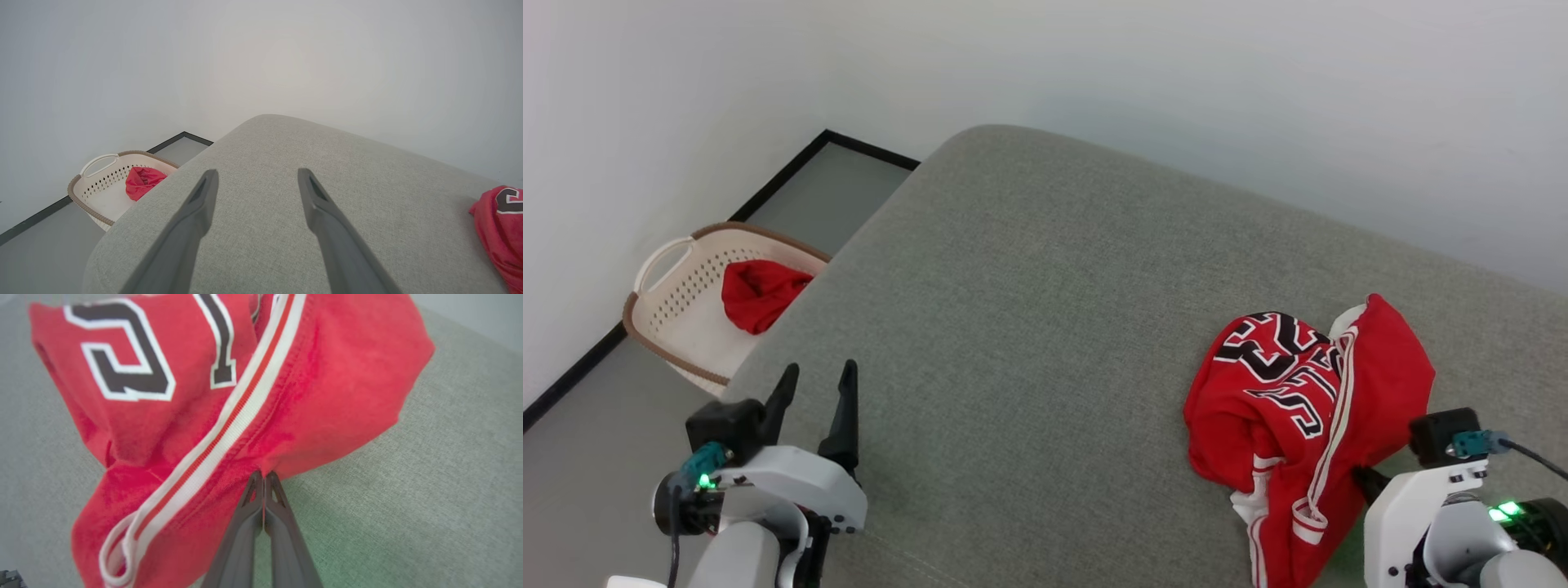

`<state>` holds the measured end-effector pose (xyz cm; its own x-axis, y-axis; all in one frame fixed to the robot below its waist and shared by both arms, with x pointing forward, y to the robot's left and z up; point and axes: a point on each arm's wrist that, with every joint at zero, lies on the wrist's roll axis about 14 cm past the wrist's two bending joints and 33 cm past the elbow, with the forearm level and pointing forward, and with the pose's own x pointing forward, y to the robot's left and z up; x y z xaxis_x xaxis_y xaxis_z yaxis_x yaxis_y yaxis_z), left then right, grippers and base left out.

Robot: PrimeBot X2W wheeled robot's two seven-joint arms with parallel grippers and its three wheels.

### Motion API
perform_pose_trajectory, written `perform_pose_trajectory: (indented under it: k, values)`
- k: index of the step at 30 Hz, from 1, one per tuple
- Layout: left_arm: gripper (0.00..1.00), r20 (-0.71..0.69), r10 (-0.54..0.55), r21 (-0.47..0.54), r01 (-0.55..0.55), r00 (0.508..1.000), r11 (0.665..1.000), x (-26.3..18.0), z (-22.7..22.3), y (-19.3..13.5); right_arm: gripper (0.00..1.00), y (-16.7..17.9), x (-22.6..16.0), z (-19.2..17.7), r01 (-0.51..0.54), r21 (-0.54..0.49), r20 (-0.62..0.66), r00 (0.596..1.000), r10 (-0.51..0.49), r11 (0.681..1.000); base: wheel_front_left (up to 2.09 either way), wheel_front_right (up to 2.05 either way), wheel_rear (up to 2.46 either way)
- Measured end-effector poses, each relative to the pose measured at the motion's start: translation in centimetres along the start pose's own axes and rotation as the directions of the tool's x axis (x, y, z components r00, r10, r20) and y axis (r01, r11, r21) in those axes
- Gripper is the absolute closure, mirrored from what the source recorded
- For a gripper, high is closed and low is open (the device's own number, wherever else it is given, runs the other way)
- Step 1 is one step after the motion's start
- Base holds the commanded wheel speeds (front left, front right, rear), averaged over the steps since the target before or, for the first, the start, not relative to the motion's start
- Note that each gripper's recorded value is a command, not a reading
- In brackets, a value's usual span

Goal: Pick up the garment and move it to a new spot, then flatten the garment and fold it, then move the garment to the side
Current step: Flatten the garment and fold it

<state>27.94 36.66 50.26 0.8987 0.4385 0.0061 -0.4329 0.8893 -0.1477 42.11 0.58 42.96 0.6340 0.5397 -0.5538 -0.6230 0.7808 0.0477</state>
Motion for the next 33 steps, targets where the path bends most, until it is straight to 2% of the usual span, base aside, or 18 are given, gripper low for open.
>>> perform_pose_trajectory:
  k: [8, 15, 20, 26, 33]
  values:
    - [0.0, 0.012, -0.018, -0.008, 0.018, 1.0, 1.0, 0.0, 0.3, -0.3, 1.0, -2.6, -2.0, 1.7, 0.077, 0.039, 0.071, 0.994, -0.079, 0.996, 0.0, 0.0, 0.0]
    - [0.0, 0.02, -0.046, -0.008, 0.047, 0.999, 0.999, 0.5, 0.5, -1.1, 1.0, -6.2, -4.8, 1.7, 0.183, 0.106, 0.102, 0.976, -0.194, 0.977, 0.0, 0.0, 0.0]
    - [0.0, 0.015, -0.082, -0.012, 0.082, 0.997, 0.997, 0.9, 0.2, -2.4, 1.0, -9.5, -7.3, 0.9, 0.277, 0.167, 0.106, 0.949, -0.297, 0.946, 0.0, 0.0, 0.0]
    - [0.0, 0.015, -0.13, -0.015, 0.131, 0.991, 0.991, 1.7, 0.1, -4.4, 1.0, -13.4, -10.3, -1.4, 0.391, 0.225, 0.071, 0.907, -0.415, 0.893, 0.0, 0.0, 0.0]
    - [0.0, 0.006, -0.175, -0.014, 0.175, 0.985, 0.984, 2.4, -0.3, -6.3, 1.0, -15.7, -12.2, -4.9, 0.477, 0.267, -0.014, 0.871, -0.492, 0.838, 0.0, 0.0, 0.0]
